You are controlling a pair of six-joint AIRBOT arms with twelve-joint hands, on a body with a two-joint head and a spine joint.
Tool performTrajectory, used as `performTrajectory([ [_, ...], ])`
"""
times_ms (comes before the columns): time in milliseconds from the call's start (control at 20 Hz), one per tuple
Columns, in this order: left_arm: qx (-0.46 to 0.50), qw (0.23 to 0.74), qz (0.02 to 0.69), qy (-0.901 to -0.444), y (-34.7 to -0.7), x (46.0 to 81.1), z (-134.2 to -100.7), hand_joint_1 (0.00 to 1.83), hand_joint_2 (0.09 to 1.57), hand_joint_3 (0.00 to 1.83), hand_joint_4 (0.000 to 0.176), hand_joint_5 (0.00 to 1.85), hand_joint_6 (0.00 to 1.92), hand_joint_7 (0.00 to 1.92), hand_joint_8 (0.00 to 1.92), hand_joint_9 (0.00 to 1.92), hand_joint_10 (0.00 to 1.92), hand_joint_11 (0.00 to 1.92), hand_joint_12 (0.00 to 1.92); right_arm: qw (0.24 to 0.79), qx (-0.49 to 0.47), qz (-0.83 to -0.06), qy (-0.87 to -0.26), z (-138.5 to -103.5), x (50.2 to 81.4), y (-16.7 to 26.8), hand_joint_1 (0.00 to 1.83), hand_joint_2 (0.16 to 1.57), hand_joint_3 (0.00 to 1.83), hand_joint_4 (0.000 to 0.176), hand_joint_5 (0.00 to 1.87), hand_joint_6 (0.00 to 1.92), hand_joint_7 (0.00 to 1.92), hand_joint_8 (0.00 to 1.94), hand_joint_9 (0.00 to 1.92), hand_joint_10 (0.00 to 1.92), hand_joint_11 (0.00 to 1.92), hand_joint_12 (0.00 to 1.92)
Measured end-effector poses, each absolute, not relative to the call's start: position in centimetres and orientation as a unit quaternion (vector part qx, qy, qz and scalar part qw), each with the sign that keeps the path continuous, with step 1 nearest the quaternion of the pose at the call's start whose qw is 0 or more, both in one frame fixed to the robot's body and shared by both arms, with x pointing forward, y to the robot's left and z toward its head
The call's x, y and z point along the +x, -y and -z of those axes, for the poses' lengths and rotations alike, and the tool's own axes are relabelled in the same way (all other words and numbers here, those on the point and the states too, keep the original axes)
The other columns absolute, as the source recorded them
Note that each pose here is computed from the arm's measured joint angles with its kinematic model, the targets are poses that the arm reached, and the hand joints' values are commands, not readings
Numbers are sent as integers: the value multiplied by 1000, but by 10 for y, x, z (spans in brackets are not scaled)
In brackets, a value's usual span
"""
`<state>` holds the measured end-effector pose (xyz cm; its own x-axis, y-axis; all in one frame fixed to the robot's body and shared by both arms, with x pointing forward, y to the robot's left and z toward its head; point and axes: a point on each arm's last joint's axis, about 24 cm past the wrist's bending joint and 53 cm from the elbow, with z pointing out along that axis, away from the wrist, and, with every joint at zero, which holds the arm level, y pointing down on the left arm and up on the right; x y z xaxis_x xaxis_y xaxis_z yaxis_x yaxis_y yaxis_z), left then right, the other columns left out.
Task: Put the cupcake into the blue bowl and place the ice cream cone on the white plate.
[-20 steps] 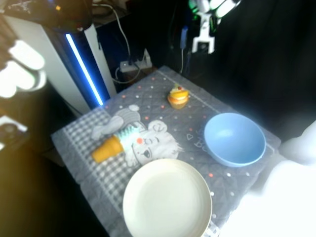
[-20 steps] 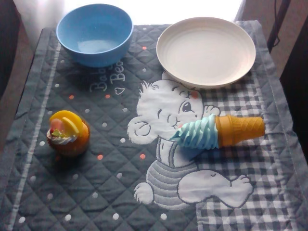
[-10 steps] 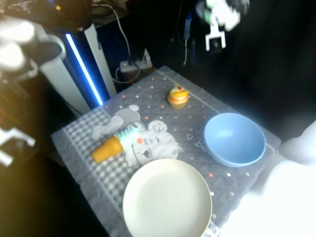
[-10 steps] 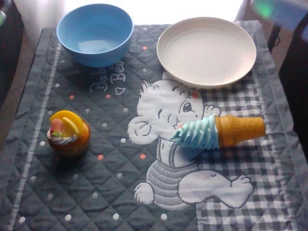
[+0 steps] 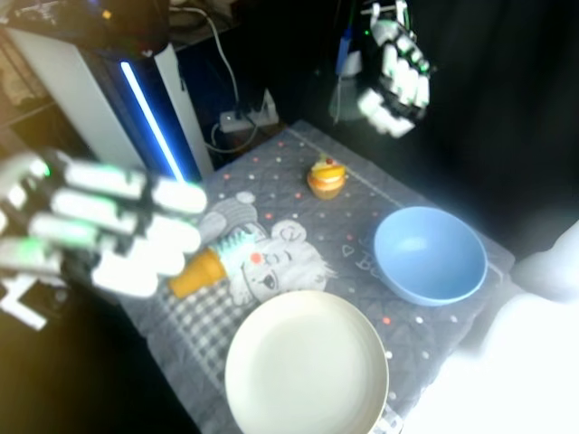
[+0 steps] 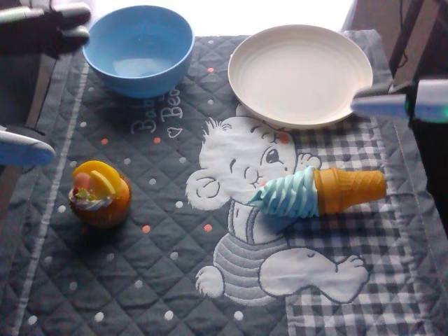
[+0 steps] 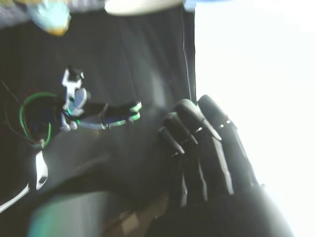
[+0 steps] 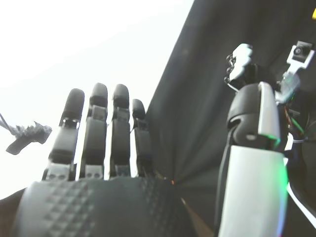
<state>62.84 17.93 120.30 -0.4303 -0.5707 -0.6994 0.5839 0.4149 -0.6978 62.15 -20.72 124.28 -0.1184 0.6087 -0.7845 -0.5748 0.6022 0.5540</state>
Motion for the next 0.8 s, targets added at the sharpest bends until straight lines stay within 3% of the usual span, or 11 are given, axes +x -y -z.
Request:
performTrajectory([
  [50, 10, 527, 535, -660, -178, 628, -1197, 648, 864, 0, 27, 212, 0, 388, 0, 513, 1, 297, 592, 655, 10, -445, -611, -1237, 622, 204, 922, 715, 0, 0, 282, 0, 413, 0, 417, 0, 239, 377],
  [100, 11, 518, 529, -672, -177, 628, -1190, 637, 870, 0, 37, 200, 1, 404, 0, 526, 0, 329, 518, 642, 1, -445, -625, -1229, 622, 201, 921, 719, 0, 0, 264, 0, 397, 0, 403, 0, 250, 356],
  [200, 11, 501, 522, -690, -175, 626, -1177, 600, 886, 5, 15, 163, 0, 370, 0, 523, 0, 302, 482, 627, 3, -441, -642, -1215, 625, 197, 922, 716, 0, 0, 216, 0, 374, 0, 380, 0, 237, 333],
  [250, 15, 490, 521, -699, -172, 624, -1171, 622, 883, 2, 11, 149, 0, 361, 0, 501, 0, 252, 455, 619, 2, -438, -651, -1209, 625, 194, 927, 710, 0, 0, 198, 0, 372, 0, 378, 0, 235, 330],
  [300, 20, 481, 519, -706, -170, 621, -1166, 638, 858, 0, 23, 150, 1, 360, 0, 499, 1, 236, 444, 614, 1, -441, -655, -1207, 624, 193, 937, 702, 0, 6, 183, 0, 370, 0, 377, 0, 226, 324],
  [400, 27, 466, 515, -719, -167, 617, -1158, 632, 836, 0, 0, 179, 11, 404, 16, 536, 15, 270, 457, 607, -4, -442, -661, -1203, 623, 190, 921, 687, 0, 39, 162, 0, 365, 0, 359, 0, 214, 314],
  [500, 31, 448, 511, -733, -166, 613, -1150, 590, 850, 0, 0, 195, 0, 418, 0, 530, 0, 217, 708, 592, -10, -442, -674, -1195, 620, 185, 837, 705, 0, 29, 145, 1, 343, 7, 299, 0, 169, 302],
  [550, 37, 445, 508, -737, -166, 611, -1148, 610, 834, 1, 10, 221, 0, 432, 0, 544, 1, 203, 780, 587, -14, -441, -679, -1191, 619, 183, 852, 707, 0, 0, 150, 3, 352, 10, 310, 5, 165, 305],
  [600, 41, 439, 503, -743, -165, 610, -1145, 625, 821, 0, 9, 249, 9, 446, 4, 558, 6, 243, 810, 576, -20, -438, -690, -1184, 618, 181, 869, 712, 0, 0, 159, 1, 355, 3, 313, 1, 130, 379],
  [700, 47, 423, 500, -754, -162, 607, -1139, 746, 856, 9, 0, 243, 6, 421, 11, 472, 9, 65, 732, 563, -23, -428, -706, -1173, 617, 179, 877, 759, 0, 7, 212, 0, 393, 2, 375, 1, 72, 623],
  [800, 57, 412, 492, -765, -160, 603, -1131, 752, 860, 9, 0, 258, 10, 443, 17, 486, 13, 76, 735, 553, -23, -421, -719, -1163, 617, 178, 868, 768, 1, 2, 227, 5, 406, 6, 392, 7, 94, 639],
])
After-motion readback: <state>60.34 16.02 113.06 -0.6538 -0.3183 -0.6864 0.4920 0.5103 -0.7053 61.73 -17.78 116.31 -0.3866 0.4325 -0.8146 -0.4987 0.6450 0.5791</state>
